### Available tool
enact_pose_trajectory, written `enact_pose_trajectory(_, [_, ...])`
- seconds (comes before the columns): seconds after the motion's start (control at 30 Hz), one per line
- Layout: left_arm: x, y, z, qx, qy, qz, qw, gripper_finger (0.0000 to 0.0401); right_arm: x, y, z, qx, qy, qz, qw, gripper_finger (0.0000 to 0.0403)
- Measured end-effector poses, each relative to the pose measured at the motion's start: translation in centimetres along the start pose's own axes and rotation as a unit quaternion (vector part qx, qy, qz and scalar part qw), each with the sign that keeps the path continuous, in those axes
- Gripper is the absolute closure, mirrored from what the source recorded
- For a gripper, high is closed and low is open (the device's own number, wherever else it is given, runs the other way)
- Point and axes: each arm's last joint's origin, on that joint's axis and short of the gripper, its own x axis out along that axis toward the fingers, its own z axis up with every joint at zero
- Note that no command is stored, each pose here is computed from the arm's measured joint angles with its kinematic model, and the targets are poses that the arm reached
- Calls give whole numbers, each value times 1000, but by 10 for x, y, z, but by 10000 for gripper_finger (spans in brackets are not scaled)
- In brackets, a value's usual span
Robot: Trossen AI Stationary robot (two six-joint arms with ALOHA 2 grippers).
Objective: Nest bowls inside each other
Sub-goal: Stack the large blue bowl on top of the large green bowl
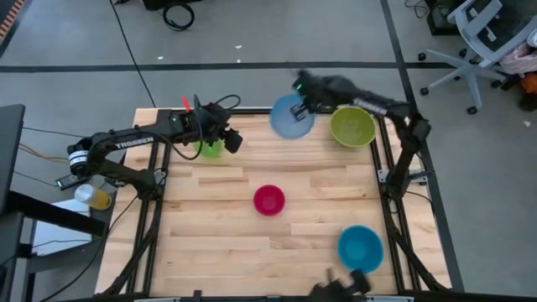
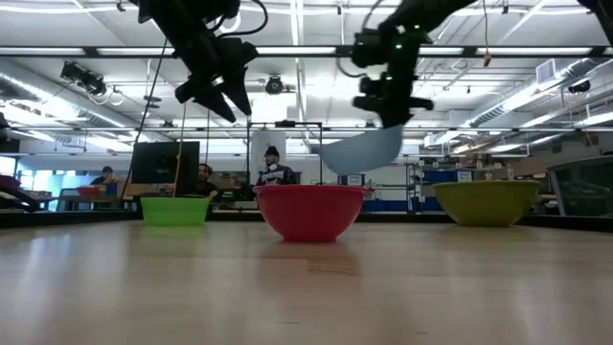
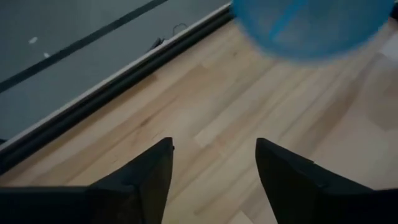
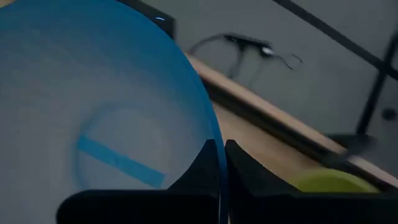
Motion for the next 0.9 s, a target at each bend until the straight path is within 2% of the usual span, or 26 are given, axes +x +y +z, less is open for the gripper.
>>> enact_pose_trajectory(0.17, [0,0,-1,-6,6,0,1000,172,-32,-69,4,41,-15,-11,999,393])
enact_pose_trajectory(0.37, [1,1,4,-18,-19,-4,1000,180,-43,-125,-31,113,-12,-2,994,393])
enact_pose_trajectory(0.53, [2,6,12,-30,-47,-3,998,186,-21,-136,-76,163,23,-8,986,393])
enact_pose_trajectory(0.6, [3,9,14,-35,-52,0,998,186,-15,-135,-89,167,17,-8,986,393])
enact_pose_trajectory(0.8, [4,14,16,-35,-50,-3,998,186,-9,-127,-93,165,-13,-37,986,393])
enact_pose_trajectory(0.9, [4,14,16,-32,-50,-4,998,186,-3,-126,-93,119,-2,-59,991,393])
